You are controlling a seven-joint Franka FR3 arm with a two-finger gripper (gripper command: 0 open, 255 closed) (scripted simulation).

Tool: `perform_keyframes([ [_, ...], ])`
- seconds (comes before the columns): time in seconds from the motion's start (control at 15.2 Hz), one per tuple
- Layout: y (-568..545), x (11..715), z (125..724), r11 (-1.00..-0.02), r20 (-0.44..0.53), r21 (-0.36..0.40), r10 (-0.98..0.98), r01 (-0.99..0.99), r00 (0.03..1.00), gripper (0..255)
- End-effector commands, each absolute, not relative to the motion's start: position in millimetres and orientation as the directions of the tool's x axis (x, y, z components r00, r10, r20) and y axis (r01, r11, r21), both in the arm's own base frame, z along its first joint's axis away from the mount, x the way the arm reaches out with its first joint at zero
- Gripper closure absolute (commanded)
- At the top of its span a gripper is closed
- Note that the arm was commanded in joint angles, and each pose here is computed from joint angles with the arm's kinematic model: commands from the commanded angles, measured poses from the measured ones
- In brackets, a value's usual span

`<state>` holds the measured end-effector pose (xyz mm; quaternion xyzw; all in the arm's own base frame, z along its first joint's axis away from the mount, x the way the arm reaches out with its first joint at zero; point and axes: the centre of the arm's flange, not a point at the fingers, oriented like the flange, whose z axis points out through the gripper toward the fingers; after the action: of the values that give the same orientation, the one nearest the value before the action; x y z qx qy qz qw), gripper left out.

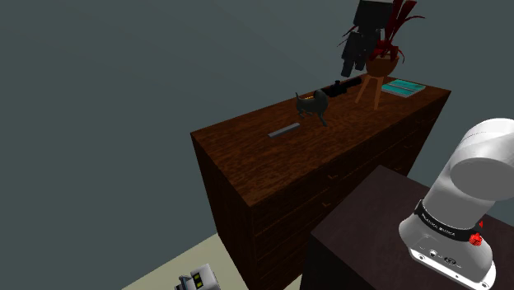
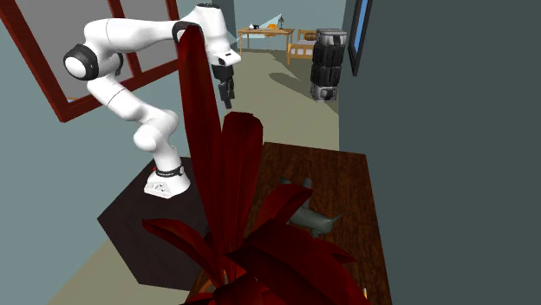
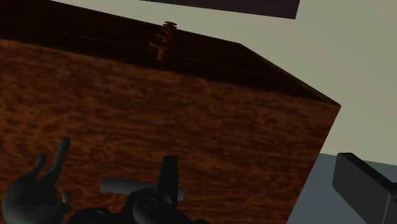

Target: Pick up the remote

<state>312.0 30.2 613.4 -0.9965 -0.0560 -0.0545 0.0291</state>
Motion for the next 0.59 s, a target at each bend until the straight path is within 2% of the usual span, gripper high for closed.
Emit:
perform_keyframes([
  [0.0, 30, 312, 613, -0.992, 0.112, -0.052, 0.108, 0.115, 0.988, 0],
  [0.53, -15, 374, 541, -0.926, 0.106, -0.014, 0.375, 0.378, 0.921, 0],
])
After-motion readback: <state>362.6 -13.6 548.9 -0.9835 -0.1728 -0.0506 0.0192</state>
